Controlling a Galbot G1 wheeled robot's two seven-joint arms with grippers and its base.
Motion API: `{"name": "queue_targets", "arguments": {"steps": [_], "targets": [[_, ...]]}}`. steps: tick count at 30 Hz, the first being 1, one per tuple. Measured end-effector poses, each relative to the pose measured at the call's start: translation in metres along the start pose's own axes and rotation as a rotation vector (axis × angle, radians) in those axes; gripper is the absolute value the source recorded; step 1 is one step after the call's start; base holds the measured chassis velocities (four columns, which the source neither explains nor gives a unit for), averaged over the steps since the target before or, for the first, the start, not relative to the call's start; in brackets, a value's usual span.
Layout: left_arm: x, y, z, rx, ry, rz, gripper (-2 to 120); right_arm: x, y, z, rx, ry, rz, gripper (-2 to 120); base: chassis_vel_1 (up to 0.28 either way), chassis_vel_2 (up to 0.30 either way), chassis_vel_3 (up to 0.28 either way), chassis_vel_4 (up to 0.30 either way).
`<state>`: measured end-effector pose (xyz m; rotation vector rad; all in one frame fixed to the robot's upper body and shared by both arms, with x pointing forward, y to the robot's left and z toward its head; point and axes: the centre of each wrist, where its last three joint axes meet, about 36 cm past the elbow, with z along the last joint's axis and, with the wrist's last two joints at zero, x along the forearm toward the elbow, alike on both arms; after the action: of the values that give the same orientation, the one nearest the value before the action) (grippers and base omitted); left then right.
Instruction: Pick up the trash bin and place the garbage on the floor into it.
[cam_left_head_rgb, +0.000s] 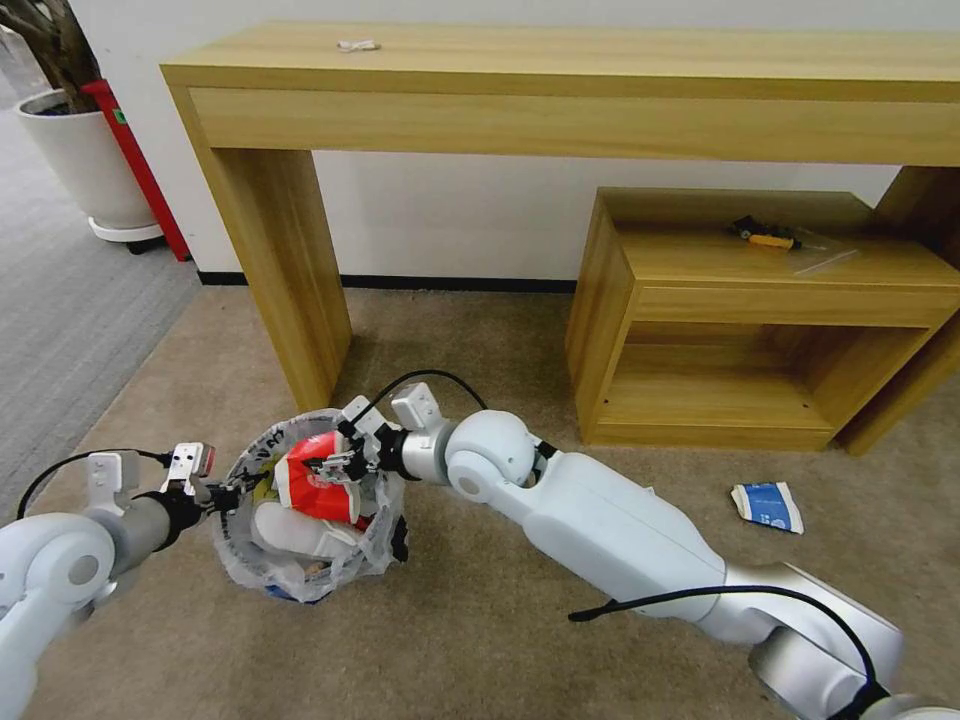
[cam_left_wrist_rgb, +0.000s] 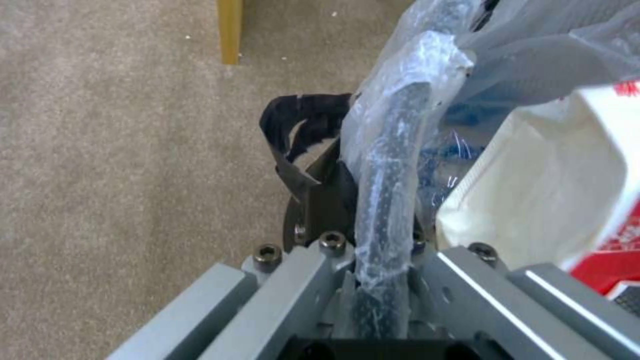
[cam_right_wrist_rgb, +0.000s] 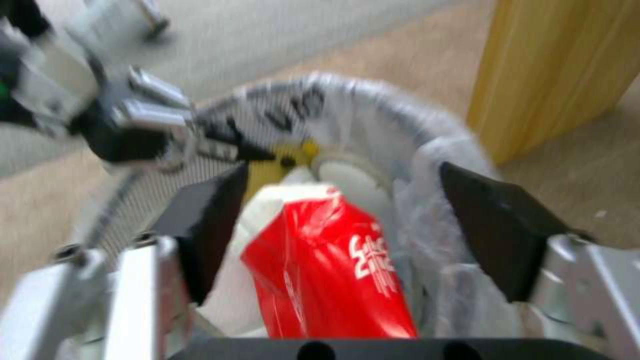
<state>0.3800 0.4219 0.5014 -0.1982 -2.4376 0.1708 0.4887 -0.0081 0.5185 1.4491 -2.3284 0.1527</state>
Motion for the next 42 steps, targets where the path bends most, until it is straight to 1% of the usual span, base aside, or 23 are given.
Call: {"name": "queue_targets", "arguments": {"steps": [2, 3, 4, 5, 6, 7, 8, 10, 11, 13, 14, 15, 17, 18, 19, 20, 22, 23, 24, 26, 28, 33, 42], "targets": [[-0.001, 0.003, 0.001, 0.009, -0.003, -0.009, 0, 0.012, 0.001, -0.002, -0.012, -0.056, 0.043, 88, 0.0, 0.0, 0.0, 0.0], [-0.001, 0.003, 0.001, 0.009, -0.003, -0.009, 0, 0.012, 0.001, -0.002, -0.012, -0.056, 0.043, 88, 0.0, 0.0, 0.0, 0.0], [-0.001, 0.004, 0.002, 0.01, -0.002, -0.013, 0, 0.018, 0.002, 0.0, -0.026, -0.083, 0.082, 94, 0.0, 0.0, 0.0, 0.0], [-0.001, 0.004, 0.002, 0.01, -0.002, -0.013, 0, 0.018, 0.002, 0.0, -0.026, -0.083, 0.082, 94, 0.0, 0.0, 0.0, 0.0], [-0.001, 0.004, 0.003, 0.009, -0.001, -0.015, 0, 0.022, 0.0, 0.003, -0.034, -0.103, 0.125, 98, 0.0, 0.0, 0.0, 0.0], [0.0, 0.004, 0.006, 0.008, 0.001, -0.018, 0, 0.027, -0.005, 0.01, -0.039, -0.127, 0.182, 100, 0.0, 0.0, 0.0, 0.0], [0.0, 0.004, 0.006, 0.008, 0.001, -0.018, 0, 0.027, -0.005, 0.01, -0.039, -0.127, 0.182, 100, 0.0, 0.0, 0.0, 0.0], [0.003, 0.002, 0.012, 0.002, 0.002, -0.027, 0, 0.037, -0.016, 0.024, -0.059, -0.152, 0.267, 100, 0.0, 0.0, 0.0, 0.0], [0.004, 0.001, 0.015, 0.0, 0.002, -0.028, 0, 0.045, -0.025, 0.033, -0.069, -0.161, 0.317, 100, 0.0, 0.0, 0.0, 0.0], [0.004, 0.0, 0.015, 0.0, 0.002, -0.028, 0, 0.048, -0.028, 0.036, -0.071, -0.162, 0.331, 100, 0.0, 0.0, 0.0, 0.0], [0.005, -0.003, 0.017, -0.001, 0.0, -0.024, 0, 0.068, -0.044, 0.058, -0.089, -0.158, 0.418, 100, 0.0, 0.0, 0.0, 0.0], [0.005, -0.005, 0.017, -0.003, -0.002, -0.022, 0, 0.083, -0.053, 0.073, -0.111, -0.15, 0.466, 100, 0.0, 0.0, 0.0, 0.0], [0.005, -0.006, 0.017, -0.004, -0.004, -0.021, 0, 0.088, -0.055, 0.078, -0.119, -0.147, 0.481, 100, 0.0, 0.0, 0.0, 0.0], [0.006, -0.009, 0.017, -0.006, -0.008, -0.019, 0, 0.104, -0.058, 0.1, -0.145, -0.123, 0.519, 100, 0.0, 0.0, 0.0, 0.0], [0.007, -0.01, 0.016, -0.009, -0.01, -0.017, 0, 0.114, -0.059, 0.115, -0.156, -0.105, 0.536, 100, 0.0, 0.0, 0.0, 0.0], [0.007, -0.01, 0.016, -0.009, -0.01, -0.017, 0, 0.114, -0.059, 0.115, -0.156, -0.105, 0.536, 100, 0.0, 0.0, 0.0, 0.0], [0.01, -0.013, 0.017, -0.018, -0.009, -0.015, 0, 0.141, -0.058, 0.141, -0.158, -0.085, 0.574, 100, 0.0, 0.0, 0.0, 0.0], [0.01, -0.014, 0.017, -0.023, -0.008, -0.015, 0, 0.149, -0.056, 0.148, -0.163, -0.08, 0.585, 100, 0.0, 0.0, 0.0, 0.0], [0.01, -0.014, 0.017, -0.023, -0.008, -0.015, 0, 0.149, -0.056, 0.148, -0.163, -0.08, 0.585, 100, 0.0, 0.0, 0.0, 0.0], [0.012, -0.017, 0.018, -0.029, -0.008, -0.013, 0, 0.161, -0.052, 0.157, -0.171, -0.081, 0.605, 100, 0.0, 0.0, 0.0, 0.0], [0.013, -0.02, 0.018, -0.035, -0.009, -0.009, 0, 0.172, -0.052, 0.161, -0.172, -0.085, 0.616, 100, -0.025, -0.021, 0.018, 0.03], [0.016, -0.025, 0.019, -0.045, -0.006, 0.001, 0, 0.182, -0.054, 0.164, -0.17, -0.086, 0.632, 100, -0.072, -0.074, 0.086, 0.097], [0.02, -0.031, 0.02, -0.055, -0.003, 0.009, 0, 0.2, -0.055, 0.176, -0.156, -0.073, 0.638, 100, -0.208, -0.206, 0.204, 0.211]]}}
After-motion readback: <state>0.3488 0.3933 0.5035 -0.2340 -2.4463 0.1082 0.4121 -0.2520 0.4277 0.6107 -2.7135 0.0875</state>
